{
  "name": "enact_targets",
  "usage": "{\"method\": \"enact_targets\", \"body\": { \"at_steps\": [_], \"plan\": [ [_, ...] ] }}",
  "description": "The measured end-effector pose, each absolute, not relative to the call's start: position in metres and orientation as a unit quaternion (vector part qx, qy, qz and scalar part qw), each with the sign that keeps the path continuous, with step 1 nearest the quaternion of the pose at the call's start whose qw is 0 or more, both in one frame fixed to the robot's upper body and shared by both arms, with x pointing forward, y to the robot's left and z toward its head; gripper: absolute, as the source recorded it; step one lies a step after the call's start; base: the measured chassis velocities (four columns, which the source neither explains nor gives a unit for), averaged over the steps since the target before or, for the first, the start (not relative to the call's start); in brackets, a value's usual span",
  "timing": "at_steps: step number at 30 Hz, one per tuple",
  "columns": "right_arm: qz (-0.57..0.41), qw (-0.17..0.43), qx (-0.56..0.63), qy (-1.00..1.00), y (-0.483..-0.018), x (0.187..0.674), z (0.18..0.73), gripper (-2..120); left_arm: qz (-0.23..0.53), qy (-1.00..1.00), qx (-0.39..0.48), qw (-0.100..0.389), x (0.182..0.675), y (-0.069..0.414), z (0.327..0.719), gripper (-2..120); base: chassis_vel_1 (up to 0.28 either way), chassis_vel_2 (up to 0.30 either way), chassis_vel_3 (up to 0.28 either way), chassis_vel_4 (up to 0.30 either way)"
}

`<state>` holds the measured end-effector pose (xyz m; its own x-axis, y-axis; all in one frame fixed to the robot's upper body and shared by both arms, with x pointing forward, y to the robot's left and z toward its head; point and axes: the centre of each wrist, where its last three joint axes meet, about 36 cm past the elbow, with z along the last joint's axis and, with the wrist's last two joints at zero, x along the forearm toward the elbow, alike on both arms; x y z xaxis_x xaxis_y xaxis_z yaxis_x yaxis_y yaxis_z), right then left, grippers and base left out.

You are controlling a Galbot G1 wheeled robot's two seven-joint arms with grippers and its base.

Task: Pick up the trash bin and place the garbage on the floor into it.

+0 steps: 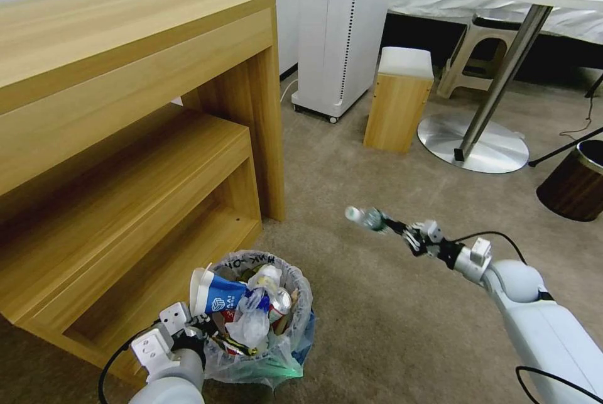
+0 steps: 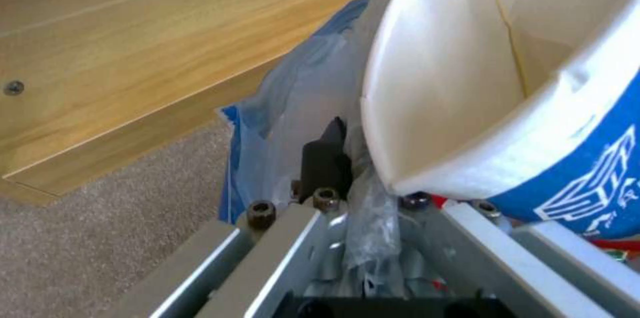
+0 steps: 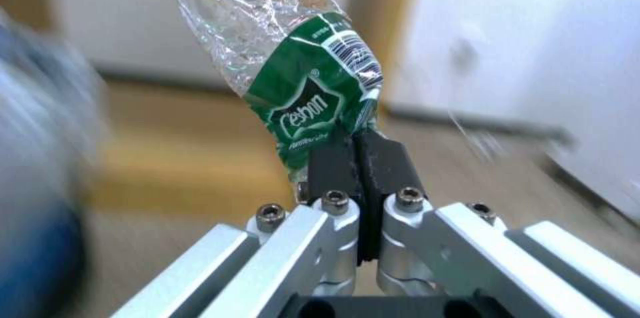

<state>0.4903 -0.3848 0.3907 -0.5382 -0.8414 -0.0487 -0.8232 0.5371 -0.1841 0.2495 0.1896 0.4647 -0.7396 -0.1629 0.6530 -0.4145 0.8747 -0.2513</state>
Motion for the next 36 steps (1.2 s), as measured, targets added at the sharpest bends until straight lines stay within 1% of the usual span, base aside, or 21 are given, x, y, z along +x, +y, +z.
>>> {"method": "enact_targets", "body": {
  "at_steps": [3,4,7,8,11,12,15,21,24,28,36],
  "plan": [
    [0.011,0.109,-0.527,0.843,-0.337,0.488,0.406,0,0.196,-0.911,0.156,0.326,0.249,0.187,0.464,1,0.000,0.000,0.000,0.000],
    [0.011,0.109,-0.527,0.843,-0.337,0.488,0.406,0,0.196,-0.911,0.156,0.326,0.249,0.187,0.464,1,0.000,0.000,0.000,0.000],
    [0.083,0.125,-0.554,0.819,-0.291,0.487,0.408,0,0.194,-0.911,0.153,0.330,0.248,0.183,0.462,1,0.000,0.000,0.000,0.000],
    [0.083,0.125,-0.554,0.819,-0.291,0.487,0.408,0,0.194,-0.911,0.153,0.330,0.248,0.183,0.462,1,0.000,0.000,0.000,0.000],
    [0.134,0.121,-0.573,0.800,-0.246,0.486,0.399,0,0.189,-0.912,0.147,0.333,0.245,0.176,0.461,1,0.000,0.000,0.000,0.000],
    [0.134,0.121,-0.573,0.800,-0.246,0.486,0.399,0,0.189,-0.912,0.147,0.333,0.245,0.176,0.461,1,0.000,0.000,0.000,0.000],
    [0.134,0.098,-0.591,0.789,-0.218,0.488,0.382,0,0.191,-0.914,0.136,0.330,0.241,0.169,0.466,1,0.000,0.000,0.000,0.000],
    [0.089,0.069,-0.623,0.774,-0.205,0.485,0.368,0,0.193,-0.916,0.134,0.324,0.241,0.169,0.472,1,0.000,0.000,0.000,0.000],
    [0.044,0.049,-0.651,0.756,-0.215,0.481,0.364,0,0.193,-0.917,0.137,0.321,0.241,0.172,0.473,1,0.000,0.000,0.000,0.000],
    [0.012,0.034,-0.662,0.749,-0.228,0.479,0.367,0,0.194,-0.917,0.136,0.320,0.241,0.172,0.474,1,0.000,0.000,0.000,0.000],
    [0.004,0.022,-0.650,0.760,-0.226,0.479,0.356,0,0.197,-0.917,0.130,0.321,0.240,0.169,0.476,1,0.000,0.000,0.000,0.000]
  ]
}}
